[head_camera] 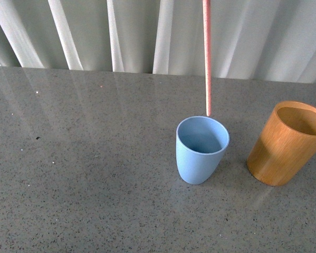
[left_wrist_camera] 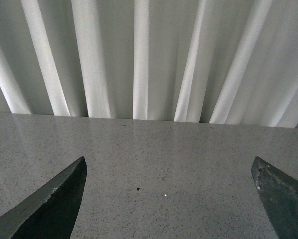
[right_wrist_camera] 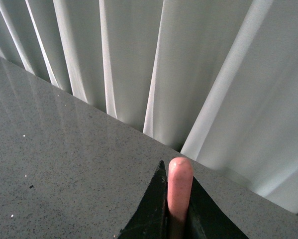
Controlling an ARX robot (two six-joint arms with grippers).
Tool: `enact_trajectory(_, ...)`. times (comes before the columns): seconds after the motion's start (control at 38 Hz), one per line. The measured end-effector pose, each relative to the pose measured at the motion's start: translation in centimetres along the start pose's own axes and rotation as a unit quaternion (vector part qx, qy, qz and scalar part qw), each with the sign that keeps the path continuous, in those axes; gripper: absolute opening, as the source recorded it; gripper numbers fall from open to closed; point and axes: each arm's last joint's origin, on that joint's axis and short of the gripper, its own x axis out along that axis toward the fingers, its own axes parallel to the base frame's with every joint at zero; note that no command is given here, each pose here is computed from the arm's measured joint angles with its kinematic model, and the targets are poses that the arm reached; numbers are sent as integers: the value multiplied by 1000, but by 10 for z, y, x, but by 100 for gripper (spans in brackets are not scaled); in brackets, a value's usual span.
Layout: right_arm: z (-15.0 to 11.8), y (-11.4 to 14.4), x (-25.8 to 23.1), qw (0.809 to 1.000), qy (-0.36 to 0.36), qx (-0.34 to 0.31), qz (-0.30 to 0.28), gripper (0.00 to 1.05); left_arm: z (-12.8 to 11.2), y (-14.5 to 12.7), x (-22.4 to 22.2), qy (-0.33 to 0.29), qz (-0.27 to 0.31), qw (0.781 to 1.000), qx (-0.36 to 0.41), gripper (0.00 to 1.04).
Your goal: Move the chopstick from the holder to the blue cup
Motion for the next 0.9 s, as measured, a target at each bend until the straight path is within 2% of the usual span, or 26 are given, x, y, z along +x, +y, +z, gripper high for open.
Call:
enact_trajectory(0.66, -63, 8, 18, 998, 38, 39, -16, 2, 0, 0, 0, 0, 0, 1000, 0, 98)
enact_trajectory(0.9, -70, 4, 15, 996, 47, 58, -38, 35, 0, 0, 0, 0, 0, 1000, 0, 98)
